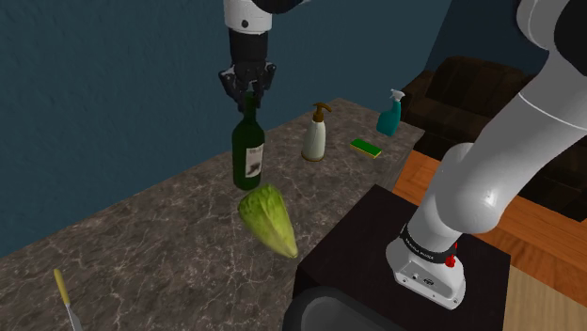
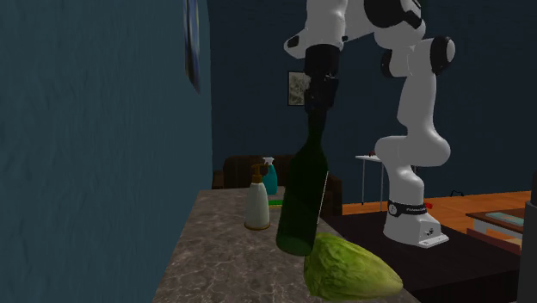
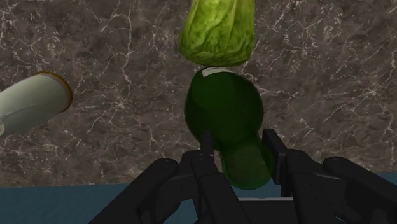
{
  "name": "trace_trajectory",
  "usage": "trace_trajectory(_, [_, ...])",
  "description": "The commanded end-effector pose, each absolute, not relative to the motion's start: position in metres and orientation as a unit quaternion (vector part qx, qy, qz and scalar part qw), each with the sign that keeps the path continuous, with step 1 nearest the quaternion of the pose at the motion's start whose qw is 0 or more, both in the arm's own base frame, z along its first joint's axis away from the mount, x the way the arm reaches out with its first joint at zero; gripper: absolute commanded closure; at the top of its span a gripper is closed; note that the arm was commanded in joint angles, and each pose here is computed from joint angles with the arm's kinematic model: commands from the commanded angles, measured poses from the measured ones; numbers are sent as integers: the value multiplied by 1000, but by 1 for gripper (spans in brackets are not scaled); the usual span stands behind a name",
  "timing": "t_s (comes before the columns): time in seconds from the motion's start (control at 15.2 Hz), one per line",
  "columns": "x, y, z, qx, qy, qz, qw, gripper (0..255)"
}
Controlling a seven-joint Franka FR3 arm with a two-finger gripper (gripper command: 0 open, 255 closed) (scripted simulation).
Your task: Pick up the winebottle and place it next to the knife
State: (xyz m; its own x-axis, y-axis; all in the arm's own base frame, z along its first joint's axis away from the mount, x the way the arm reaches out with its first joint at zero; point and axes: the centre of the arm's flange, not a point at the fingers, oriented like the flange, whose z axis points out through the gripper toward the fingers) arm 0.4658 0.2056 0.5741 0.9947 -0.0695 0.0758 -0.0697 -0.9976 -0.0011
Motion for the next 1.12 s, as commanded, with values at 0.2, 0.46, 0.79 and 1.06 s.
trace_trajectory(0.2, [441, 267, 577, 999, -36, 38, 1, 255])
trace_trajectory(0.46, [423, 317, 577, 999, -36, 38, 1, 255])
trace_trajectory(0.79, [401, 379, 577, 999, -36, 38, 1, 255])
trace_trajectory(1.06, [383, 429, 577, 999, -36, 38, 1, 255])
